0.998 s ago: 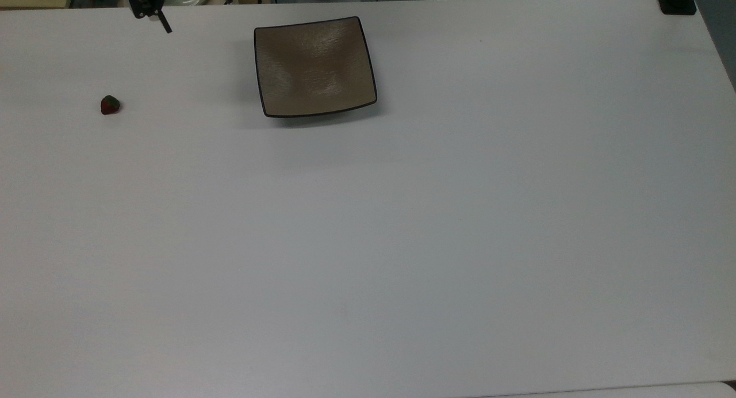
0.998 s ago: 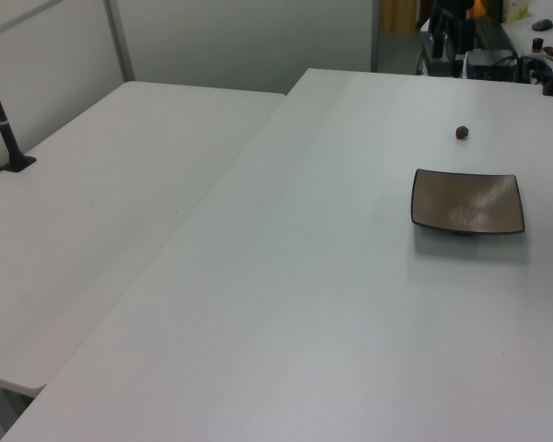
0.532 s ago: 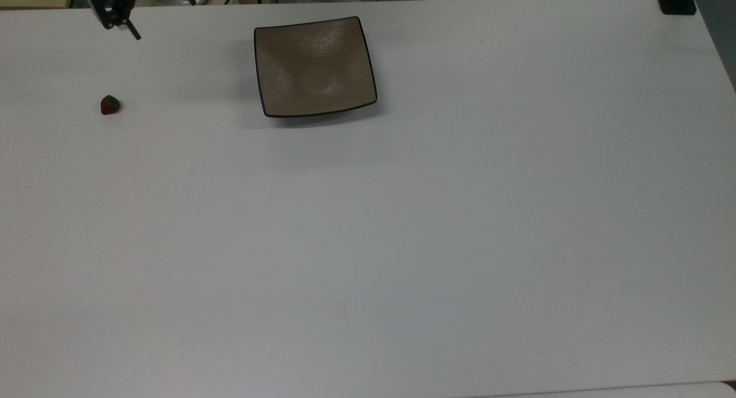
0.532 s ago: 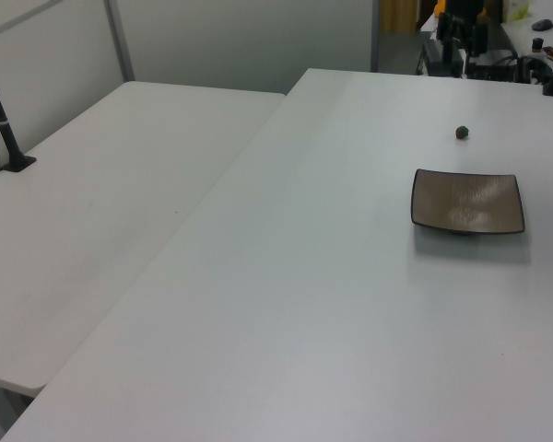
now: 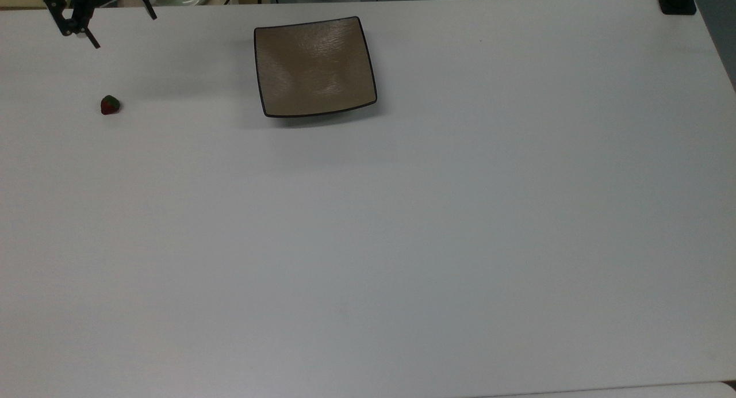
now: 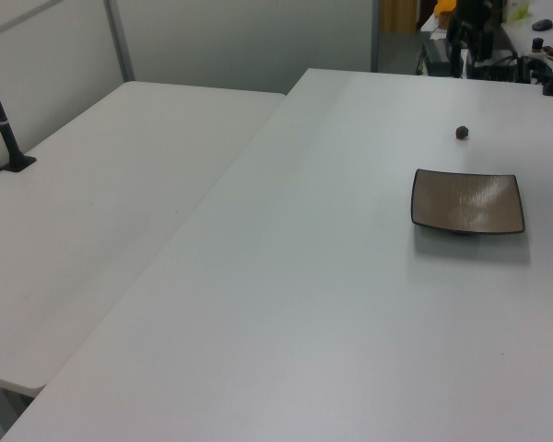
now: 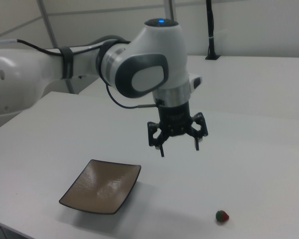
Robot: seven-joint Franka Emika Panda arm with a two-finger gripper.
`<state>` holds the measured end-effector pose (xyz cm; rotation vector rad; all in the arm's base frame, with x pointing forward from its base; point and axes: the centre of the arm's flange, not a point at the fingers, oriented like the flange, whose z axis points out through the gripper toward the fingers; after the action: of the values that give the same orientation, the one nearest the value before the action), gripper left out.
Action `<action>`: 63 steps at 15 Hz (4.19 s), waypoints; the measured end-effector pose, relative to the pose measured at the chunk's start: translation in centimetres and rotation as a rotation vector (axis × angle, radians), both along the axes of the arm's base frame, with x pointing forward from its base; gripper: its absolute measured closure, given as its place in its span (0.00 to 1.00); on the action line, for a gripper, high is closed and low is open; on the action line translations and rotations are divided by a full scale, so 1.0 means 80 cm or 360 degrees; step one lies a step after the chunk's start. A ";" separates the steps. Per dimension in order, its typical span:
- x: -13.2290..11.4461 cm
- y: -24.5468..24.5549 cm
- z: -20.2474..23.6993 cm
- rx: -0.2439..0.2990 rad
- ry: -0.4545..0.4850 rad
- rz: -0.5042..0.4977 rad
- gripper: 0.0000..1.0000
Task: Strawberries on a ceramic plate
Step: 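Move the open gripper over toward the red strawberry, then lower the gripper onto the strawberry and close the fingers, then lift the held strawberry up off the table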
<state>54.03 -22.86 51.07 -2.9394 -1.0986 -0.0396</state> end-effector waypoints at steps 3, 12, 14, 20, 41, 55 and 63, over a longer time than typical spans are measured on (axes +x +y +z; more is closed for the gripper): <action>0.000 -0.010 -0.014 -0.0026 0.0026 -0.0007 0.00; 0.002 -0.051 -0.058 -0.0070 0.0018 -0.0085 0.00; 0.007 -0.055 -0.070 -0.0081 0.0010 -0.0088 0.00; 0.017 -0.072 -0.115 -0.0110 0.0016 -0.0110 0.00; 0.014 -0.110 -0.245 -0.0170 0.0063 -0.0167 0.00; 0.014 -0.110 -0.256 -0.0188 0.0065 -0.0154 0.63; 0.011 -0.109 -0.251 -0.0190 0.0095 -0.0140 0.63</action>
<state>54.91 -31.57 31.02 -3.0703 -0.9971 0.1167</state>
